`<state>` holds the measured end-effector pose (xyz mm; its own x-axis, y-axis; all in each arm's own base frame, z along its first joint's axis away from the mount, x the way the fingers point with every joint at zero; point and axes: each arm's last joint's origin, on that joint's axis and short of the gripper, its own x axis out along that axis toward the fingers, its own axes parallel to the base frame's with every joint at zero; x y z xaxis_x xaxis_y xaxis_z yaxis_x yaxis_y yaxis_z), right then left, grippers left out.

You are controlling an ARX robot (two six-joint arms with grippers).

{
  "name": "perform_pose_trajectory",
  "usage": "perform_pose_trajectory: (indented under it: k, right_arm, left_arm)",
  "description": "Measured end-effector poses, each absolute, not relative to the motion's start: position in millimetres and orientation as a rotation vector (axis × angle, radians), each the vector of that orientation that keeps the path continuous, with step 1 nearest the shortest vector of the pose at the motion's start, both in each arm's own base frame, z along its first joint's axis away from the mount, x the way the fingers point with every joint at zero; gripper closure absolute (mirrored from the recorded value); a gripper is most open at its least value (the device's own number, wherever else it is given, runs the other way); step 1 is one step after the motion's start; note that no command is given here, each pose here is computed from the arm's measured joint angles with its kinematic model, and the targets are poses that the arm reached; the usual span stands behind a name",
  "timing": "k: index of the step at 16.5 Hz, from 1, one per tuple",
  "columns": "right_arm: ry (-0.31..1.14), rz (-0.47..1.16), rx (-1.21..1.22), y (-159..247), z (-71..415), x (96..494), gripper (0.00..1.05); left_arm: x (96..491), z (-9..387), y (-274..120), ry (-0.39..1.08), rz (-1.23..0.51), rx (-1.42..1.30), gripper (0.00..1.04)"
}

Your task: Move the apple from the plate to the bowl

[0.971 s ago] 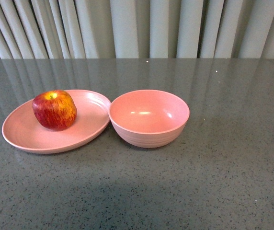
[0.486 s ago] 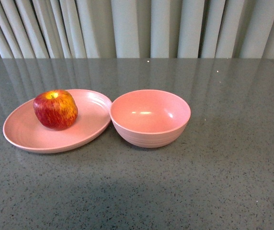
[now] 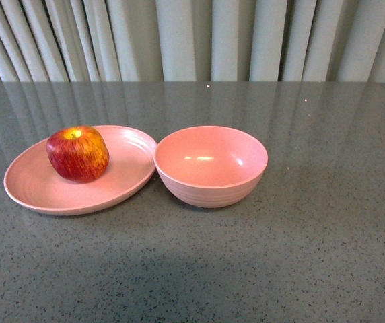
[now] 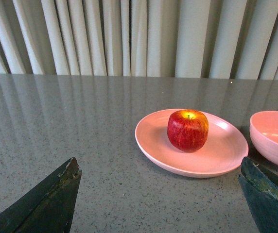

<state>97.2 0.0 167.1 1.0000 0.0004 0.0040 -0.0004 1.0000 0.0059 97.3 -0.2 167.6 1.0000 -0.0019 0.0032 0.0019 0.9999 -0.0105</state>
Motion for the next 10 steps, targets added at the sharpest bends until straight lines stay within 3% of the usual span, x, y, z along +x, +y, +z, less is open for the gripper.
perform_pose_trajectory:
  k: [1, 7, 10]
  right_arm:
    - [-0.004, 0.0, 0.006, 0.0, 167.1, 97.2, 0.05]
    - [-0.004, 0.0, 0.006, 0.0, 167.1, 97.2, 0.07]
    - [-0.004, 0.001, 0.006, 0.0, 167.1, 97.2, 0.07]
  left_arm:
    - [97.3, 167.6, -0.2, -0.003, -0.002, -0.01, 0.07]
    - [97.3, 167.6, -0.2, -0.003, -0.002, -0.01, 0.07]
    - [101.1, 169.6, -2.8, 0.334, 0.087, -0.028, 0.07]
